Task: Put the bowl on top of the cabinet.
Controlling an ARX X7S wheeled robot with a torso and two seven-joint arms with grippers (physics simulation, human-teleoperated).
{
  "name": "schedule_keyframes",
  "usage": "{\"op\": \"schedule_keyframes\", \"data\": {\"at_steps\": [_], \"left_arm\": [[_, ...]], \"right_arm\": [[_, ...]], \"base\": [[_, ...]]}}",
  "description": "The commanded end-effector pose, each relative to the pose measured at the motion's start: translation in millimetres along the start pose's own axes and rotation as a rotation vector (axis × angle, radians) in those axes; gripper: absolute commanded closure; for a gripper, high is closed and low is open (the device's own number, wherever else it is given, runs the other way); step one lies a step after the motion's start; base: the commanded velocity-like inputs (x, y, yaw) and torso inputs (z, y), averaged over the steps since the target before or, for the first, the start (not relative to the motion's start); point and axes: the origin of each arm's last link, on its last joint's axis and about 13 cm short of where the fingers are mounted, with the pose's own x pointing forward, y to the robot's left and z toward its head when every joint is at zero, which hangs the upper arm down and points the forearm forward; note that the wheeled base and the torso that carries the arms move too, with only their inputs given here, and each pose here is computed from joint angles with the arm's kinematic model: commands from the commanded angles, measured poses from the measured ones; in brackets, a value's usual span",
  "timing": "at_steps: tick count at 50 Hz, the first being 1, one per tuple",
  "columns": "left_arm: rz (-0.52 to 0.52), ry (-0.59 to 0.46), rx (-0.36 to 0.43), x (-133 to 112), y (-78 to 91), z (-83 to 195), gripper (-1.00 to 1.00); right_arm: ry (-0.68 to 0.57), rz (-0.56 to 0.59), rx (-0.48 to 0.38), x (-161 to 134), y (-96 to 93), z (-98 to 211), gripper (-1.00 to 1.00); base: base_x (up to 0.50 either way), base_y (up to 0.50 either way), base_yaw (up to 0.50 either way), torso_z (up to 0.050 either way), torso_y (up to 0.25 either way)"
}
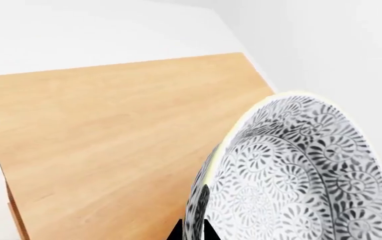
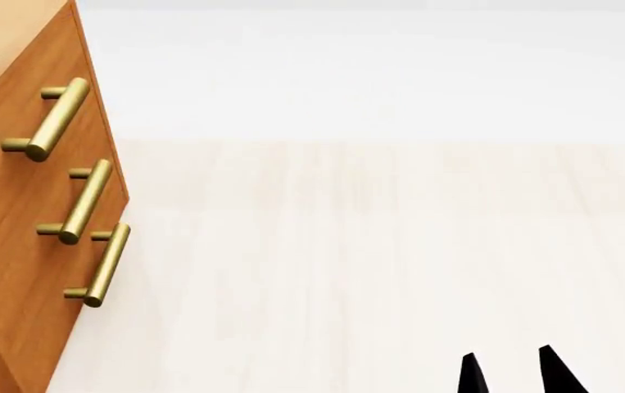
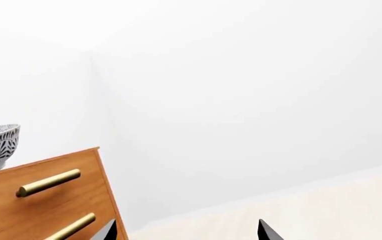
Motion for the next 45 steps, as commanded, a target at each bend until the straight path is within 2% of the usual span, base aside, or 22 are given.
{"op": "schedule_keyframes", "data": {"at_steps": [1,25,26,45], "left_arm": [[-0.002,0.004,-0.008,3,1.3,0,1.00],[0.012,-0.029,-0.003,10,5.1,0,1.00],[0.011,-0.027,-0.004,10,4.8,0,-1.00],[0.019,-0.039,0.016,9,7.7,-3,-1.00]], "right_arm": [[0.001,-0.001,-0.002,0,0.2,0,-1.00],[0.011,-0.002,-0.010,3,0.4,-3,-1.00],[0.010,-0.001,-0.010,3,0.4,-3,-1.00],[0.009,0.004,-0.012,2,1.3,-2,-1.00]], "base": [[0.00,0.00,0.00,0.000,0.000],[0.00,0.00,0.00,0.000,0.000],[0.00,0.00,0.00,0.000,0.000],[0.00,0.00,0.00,0.000,0.000]]}}
